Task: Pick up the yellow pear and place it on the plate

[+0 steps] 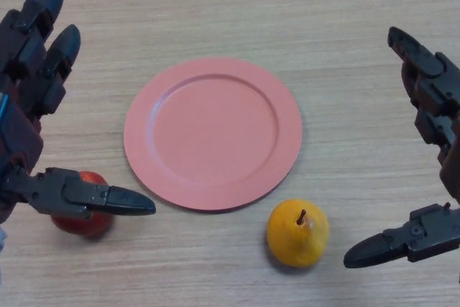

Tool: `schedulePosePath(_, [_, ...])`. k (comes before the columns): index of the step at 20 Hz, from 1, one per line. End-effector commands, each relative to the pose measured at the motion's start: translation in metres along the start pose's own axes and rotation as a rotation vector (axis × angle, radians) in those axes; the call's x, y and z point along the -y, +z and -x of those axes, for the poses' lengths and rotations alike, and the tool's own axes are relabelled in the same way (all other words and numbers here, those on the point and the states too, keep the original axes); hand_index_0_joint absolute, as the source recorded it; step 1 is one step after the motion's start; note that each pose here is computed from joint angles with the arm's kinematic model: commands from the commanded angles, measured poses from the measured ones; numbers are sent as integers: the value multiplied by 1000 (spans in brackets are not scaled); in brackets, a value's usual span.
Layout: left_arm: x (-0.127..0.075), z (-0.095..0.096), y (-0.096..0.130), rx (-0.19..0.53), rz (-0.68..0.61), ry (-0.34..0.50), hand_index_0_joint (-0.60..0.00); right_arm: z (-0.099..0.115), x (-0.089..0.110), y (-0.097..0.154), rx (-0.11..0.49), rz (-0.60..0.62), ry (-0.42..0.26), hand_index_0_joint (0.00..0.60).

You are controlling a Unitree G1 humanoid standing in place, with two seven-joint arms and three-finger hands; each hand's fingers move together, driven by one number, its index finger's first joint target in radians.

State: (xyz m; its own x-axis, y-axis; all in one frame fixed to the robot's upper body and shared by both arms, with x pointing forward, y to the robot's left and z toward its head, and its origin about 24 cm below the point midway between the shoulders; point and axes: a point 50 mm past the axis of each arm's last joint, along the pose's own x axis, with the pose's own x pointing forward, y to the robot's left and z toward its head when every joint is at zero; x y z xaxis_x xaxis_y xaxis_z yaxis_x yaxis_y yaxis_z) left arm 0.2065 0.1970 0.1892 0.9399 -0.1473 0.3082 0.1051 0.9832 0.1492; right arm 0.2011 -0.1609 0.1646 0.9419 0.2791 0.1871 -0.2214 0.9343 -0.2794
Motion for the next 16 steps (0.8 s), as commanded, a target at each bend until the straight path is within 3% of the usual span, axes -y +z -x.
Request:
schedulePosePath(1, [-7, 3, 25, 213, -77, 37, 0, 2, 6, 18, 190, 48, -40, 0])
schedulePosePath(7, [-8, 0, 19, 224, -87, 50, 0, -4, 1, -23, 153, 8, -60, 0])
schedulePosePath(16, [-8, 1, 13, 200, -143, 54, 0, -12, -19, -80, 93, 130, -58, 0])
